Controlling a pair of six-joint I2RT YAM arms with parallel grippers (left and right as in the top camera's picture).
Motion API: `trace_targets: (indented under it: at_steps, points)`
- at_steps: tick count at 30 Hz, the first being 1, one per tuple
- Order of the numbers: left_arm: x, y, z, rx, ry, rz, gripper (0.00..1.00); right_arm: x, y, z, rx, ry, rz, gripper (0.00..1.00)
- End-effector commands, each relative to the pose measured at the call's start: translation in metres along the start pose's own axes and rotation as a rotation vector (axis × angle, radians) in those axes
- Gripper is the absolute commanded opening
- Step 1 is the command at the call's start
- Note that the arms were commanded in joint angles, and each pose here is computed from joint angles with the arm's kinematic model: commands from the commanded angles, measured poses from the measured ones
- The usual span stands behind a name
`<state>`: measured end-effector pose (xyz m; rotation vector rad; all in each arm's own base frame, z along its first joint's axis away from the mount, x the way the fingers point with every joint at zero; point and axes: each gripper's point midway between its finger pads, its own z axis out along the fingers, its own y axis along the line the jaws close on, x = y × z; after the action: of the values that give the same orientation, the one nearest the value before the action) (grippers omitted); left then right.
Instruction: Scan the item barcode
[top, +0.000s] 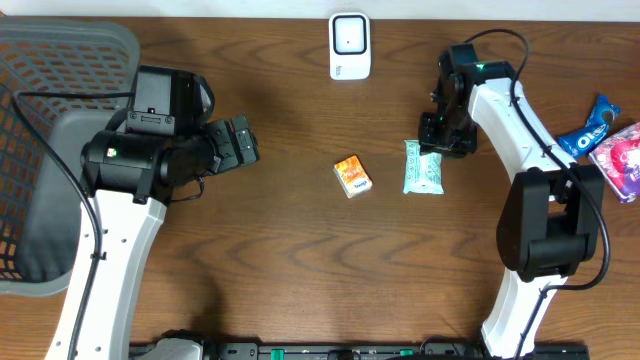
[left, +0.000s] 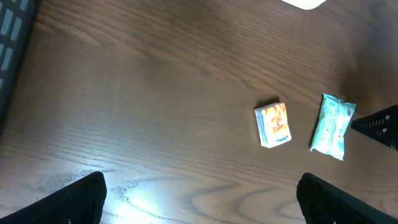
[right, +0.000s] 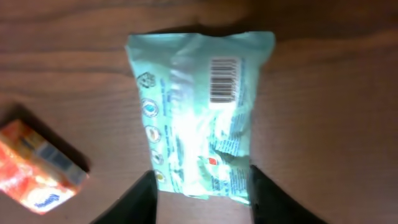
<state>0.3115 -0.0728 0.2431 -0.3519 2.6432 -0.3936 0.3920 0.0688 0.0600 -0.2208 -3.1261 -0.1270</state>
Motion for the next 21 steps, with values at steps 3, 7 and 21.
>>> trace_targets:
  at_steps: [3,7,21]
  points:
    - [-0.003,0.002,-0.002,-0.008,-0.009,0.011,0.98,-0.003,-0.009,-0.004,0.053,-0.021,-0.008,0.34]
    - [-0.002,0.002,-0.002,-0.008,-0.009,0.011,0.98,0.006,-0.011,0.005,0.057,0.009,-0.002,0.16]
    - [-0.002,0.002,-0.002,-0.008,-0.009,0.011,0.98,0.028,-0.011,0.032,0.044,0.053,0.011,0.25]
